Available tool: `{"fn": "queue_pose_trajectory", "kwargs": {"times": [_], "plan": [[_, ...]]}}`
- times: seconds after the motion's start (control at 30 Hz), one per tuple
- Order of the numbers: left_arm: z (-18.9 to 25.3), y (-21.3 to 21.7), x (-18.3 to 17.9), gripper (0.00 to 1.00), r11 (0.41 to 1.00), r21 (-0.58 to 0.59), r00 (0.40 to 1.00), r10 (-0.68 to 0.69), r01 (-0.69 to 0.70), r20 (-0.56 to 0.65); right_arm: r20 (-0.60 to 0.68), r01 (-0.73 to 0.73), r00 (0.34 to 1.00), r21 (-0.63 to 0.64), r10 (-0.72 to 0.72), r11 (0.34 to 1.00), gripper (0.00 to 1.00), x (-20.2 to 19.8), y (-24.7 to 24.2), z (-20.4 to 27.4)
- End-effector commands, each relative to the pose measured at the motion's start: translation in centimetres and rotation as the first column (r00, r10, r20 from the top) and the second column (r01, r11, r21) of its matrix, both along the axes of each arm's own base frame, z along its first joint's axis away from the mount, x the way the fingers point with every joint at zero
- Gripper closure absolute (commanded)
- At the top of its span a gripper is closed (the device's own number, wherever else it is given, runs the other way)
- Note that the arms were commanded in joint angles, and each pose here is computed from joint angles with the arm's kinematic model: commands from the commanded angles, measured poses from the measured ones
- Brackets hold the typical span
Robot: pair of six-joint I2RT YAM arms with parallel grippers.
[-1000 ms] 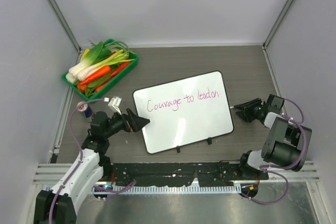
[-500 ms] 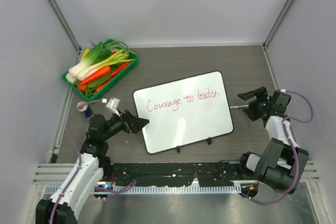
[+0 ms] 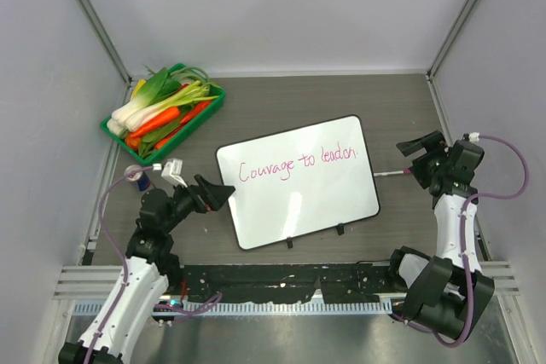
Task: Write a sentence on the whiteboard
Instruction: Put down the whiteboard on the whiteboard stand, then reset both arms
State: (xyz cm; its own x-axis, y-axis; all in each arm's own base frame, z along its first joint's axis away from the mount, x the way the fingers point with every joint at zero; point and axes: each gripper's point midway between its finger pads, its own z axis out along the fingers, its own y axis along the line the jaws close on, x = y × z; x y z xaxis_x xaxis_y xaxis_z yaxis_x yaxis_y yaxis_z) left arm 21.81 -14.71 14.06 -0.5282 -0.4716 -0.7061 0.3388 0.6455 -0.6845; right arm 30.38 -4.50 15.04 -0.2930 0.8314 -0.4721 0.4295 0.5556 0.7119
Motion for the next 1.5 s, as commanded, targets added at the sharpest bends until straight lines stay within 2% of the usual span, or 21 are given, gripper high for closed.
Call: {"fn": "queue_pose_trajectory", "kwargs": {"times": [0.0,0.27,0.43,0.67,1.07,1.27,1.47], "plan": [[3.1,2.2,1.2,0.01,0.987,-0.015,0.986,0.163,-0.163,0.02,0.043,0.005,0.999,-0.052,-0.003,0.999,0.11,0.8,-0.4,2.1],[4.6,5.6,1.1,0.0,0.936,0.059,0.937,0.349,-0.346,-0.029,0.065,-0.028,0.997,-0.138,0.037,0.99,0.11,2.1,0.9,4.9],[5.0,6.2,1.1,0.0,0.921,0.119,0.921,0.381,-0.37,-0.085,0.062,-0.061,0.995,-0.224,0.077,0.973,0.11,2.5,2.6,5.9],[6.3,6.2,1.7,0.0,0.918,0.222,0.918,0.365,-0.328,-0.153,0.059,-0.098,0.991,-0.322,0.123,0.942,0.11,2.7,4.7,7.2],[7.4,7.1,2.1,0.0,0.892,0.305,0.9,0.398,-0.334,-0.178,0.052,-0.153,0.976,-0.517,0.21,0.842,0.11,1.6,9.3,9.9],[6.8,8.5,2.6,0.0,0.849,0.379,0.871,0.458,-0.369,-0.178,-0.012,-0.197,0.971,-0.597,0.237,0.778,0.11,0.7,11.4,9.0],[5.7,9.5,3.1,0.0,0.812,0.436,0.841,0.505,-0.388,-0.192,-0.052,-0.173,0.98,-0.689,0.19,0.704,0.11,0.0,11.5,8.8]]}}
